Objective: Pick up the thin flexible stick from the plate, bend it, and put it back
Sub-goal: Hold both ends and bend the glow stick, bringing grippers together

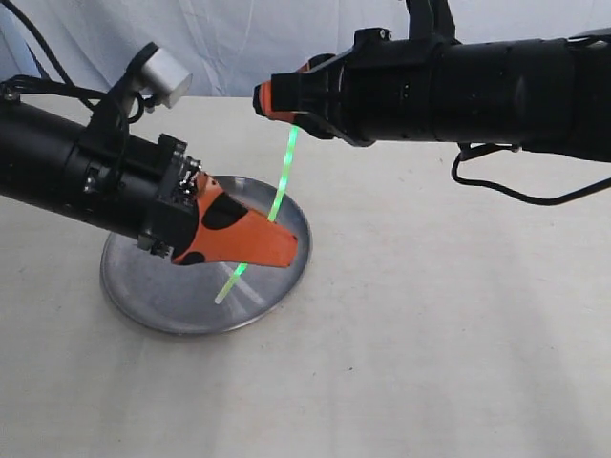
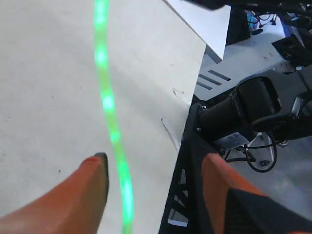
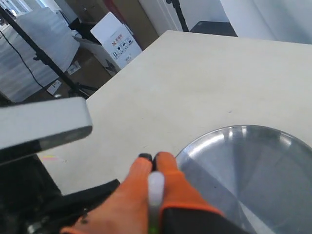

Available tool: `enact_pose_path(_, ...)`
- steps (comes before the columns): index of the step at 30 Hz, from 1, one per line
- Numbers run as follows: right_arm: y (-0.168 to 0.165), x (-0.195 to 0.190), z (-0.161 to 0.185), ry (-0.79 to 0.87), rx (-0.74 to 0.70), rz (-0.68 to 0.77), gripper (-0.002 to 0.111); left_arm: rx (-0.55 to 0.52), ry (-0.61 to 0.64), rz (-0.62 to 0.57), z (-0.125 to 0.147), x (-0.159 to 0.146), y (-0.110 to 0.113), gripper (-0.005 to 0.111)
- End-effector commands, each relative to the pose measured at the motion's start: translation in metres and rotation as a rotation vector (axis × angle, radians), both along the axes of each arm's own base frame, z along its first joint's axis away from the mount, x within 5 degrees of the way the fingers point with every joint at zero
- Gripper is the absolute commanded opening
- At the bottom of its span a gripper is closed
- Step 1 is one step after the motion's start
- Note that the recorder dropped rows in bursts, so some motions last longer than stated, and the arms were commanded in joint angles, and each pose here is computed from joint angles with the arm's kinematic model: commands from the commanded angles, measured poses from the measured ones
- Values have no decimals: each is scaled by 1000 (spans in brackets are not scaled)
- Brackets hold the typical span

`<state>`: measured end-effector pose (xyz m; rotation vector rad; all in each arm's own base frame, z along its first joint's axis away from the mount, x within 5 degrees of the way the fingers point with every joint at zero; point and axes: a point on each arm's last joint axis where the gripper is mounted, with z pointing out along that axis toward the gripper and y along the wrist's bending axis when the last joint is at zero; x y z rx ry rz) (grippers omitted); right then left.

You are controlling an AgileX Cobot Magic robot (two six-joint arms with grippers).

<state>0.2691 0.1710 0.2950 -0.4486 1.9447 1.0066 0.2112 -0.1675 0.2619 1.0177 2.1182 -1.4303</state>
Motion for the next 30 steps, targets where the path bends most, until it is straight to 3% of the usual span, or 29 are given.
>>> enact_pose_path(1,1,-2,6,-16,21,28,-1,43,-37,2,-3,-3,-10,56)
enact_pose_path(3,1,-2,6,-16,21,28,-1,82,-24,19,-6,-2,-9,45)
enact_pose_path(7,1,-2,6,-16,21,28,-1,152,-53,26,-12,0,-6,4)
enact_pose_path(8,1,-2,6,-16,21,28,-1,150,-90,6,-12,0,-6,0)
enact_pose_path(16,-3,2,3,-15,-7,-27,-1,-13,-287,-125,0,-5,-12,0)
enact_pose_path(20,-2,4,0,-6,-13,-30,-1,-57,-352,-126,3,-3,-13,0)
enact_pose_path(30,3,9,-16,33,-37,4,-1,-58,-426,-71,5,4,-13,0)
